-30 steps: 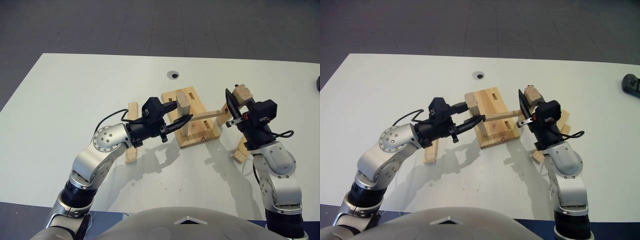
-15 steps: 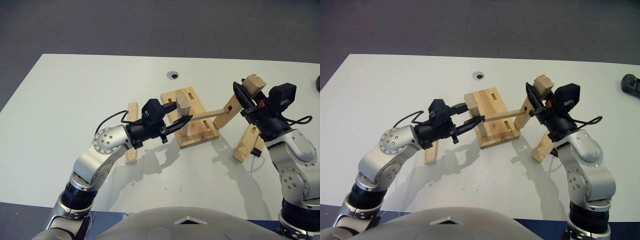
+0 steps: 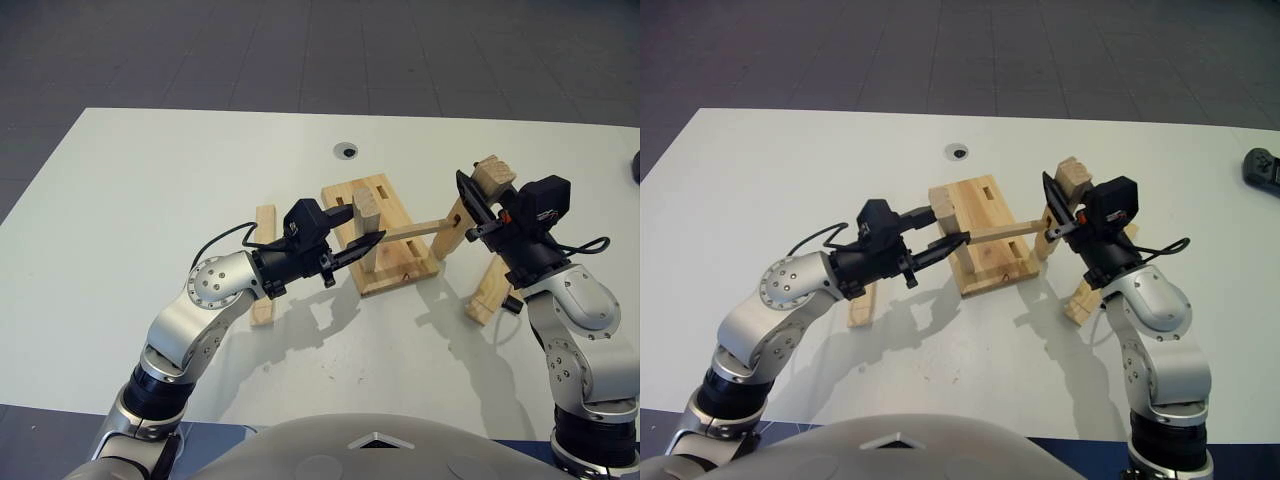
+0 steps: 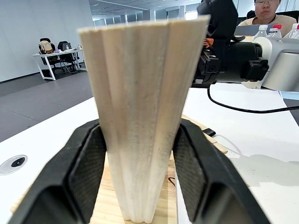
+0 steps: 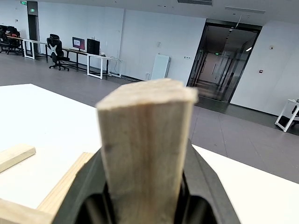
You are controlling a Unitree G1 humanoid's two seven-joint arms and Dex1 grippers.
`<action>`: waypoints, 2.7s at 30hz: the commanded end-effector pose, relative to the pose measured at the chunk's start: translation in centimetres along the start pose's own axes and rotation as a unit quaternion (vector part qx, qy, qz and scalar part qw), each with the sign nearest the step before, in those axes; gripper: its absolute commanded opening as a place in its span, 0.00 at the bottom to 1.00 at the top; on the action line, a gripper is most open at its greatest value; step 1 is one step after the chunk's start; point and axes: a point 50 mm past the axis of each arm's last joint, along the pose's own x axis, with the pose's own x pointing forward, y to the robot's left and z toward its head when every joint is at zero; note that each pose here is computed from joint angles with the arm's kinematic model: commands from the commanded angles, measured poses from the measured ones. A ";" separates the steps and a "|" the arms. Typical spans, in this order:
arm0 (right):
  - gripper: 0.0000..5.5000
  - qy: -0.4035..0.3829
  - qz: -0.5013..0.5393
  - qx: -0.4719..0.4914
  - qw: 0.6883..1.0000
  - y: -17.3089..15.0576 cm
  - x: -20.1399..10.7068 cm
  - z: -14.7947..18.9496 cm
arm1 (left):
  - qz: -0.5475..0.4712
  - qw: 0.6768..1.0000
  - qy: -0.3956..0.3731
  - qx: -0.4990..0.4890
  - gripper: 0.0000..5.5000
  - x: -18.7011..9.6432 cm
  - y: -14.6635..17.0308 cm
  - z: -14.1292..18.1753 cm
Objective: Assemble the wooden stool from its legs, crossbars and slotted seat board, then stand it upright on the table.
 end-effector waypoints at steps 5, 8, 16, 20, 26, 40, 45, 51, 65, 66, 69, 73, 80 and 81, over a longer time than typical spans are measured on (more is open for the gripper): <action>0.19 0.011 -0.010 -0.024 1.000 -0.4 -0.2 -1.0 | 0.002 0.987 0.144 -0.065 0.38 -1.5 -0.6 -5.5; 0.19 0.008 0.001 -0.017 1.000 0.3 0.3 -1.3 | 0.000 0.987 0.144 -0.066 0.38 -1.5 -0.6 -5.6; 0.19 0.006 -0.005 0.023 1.000 0.4 0.3 -1.3 | 0.025 0.989 0.088 -0.117 0.38 -1.6 0.1 -4.4; 0.19 0.005 -0.006 0.024 1.000 0.2 0.3 -1.2 | 0.026 0.987 0.089 -0.132 0.38 -2.0 0.0 -4.8; 0.19 0.000 -0.005 0.024 1.000 0.4 0.6 -1.0 | 0.026 0.986 0.108 -0.121 0.38 -2.2 -0.1 -5.5; 0.19 -0.022 0.017 0.019 0.999 1.2 2.5 -0.4 | 0.024 0.987 0.115 -0.110 0.38 -2.0 -0.2 -5.9; 0.19 -0.009 0.015 0.029 0.999 1.7 1.4 -0.9 | 0.028 0.987 0.116 -0.108 0.38 -2.0 -0.3 -6.1; 0.19 -0.004 0.013 0.032 0.999 1.9 1.1 -1.0 | 0.027 0.987 0.126 -0.095 0.38 -2.0 -0.5 -6.4; 0.19 -0.021 0.024 0.020 0.999 1.6 2.6 2.5 | 0.027 0.988 0.134 -0.074 0.38 -2.0 -0.1 -6.4; 0.19 -0.018 0.024 0.021 0.999 1.7 2.5 2.5 | 0.028 0.988 0.134 -0.073 0.38 -2.0 -0.1 -6.4; 0.19 -0.009 0.024 0.021 0.999 1.9 2.1 2.3 | 0.029 0.988 0.135 -0.072 0.38 -2.1 0.1 -6.3; 0.19 -0.011 0.028 0.030 0.999 2.3 2.1 2.4 | 0.015 0.987 0.148 -0.054 0.38 -2.0 -0.1 -6.3; 0.19 -0.022 0.049 0.044 0.998 2.6 2.3 3.2 | -0.006 0.991 0.134 -0.027 0.38 -1.5 0.3 -5.0; 0.19 -0.024 0.051 0.042 0.997 2.6 2.3 3.4 | -0.007 0.991 0.132 -0.023 0.38 -1.3 0.4 -4.7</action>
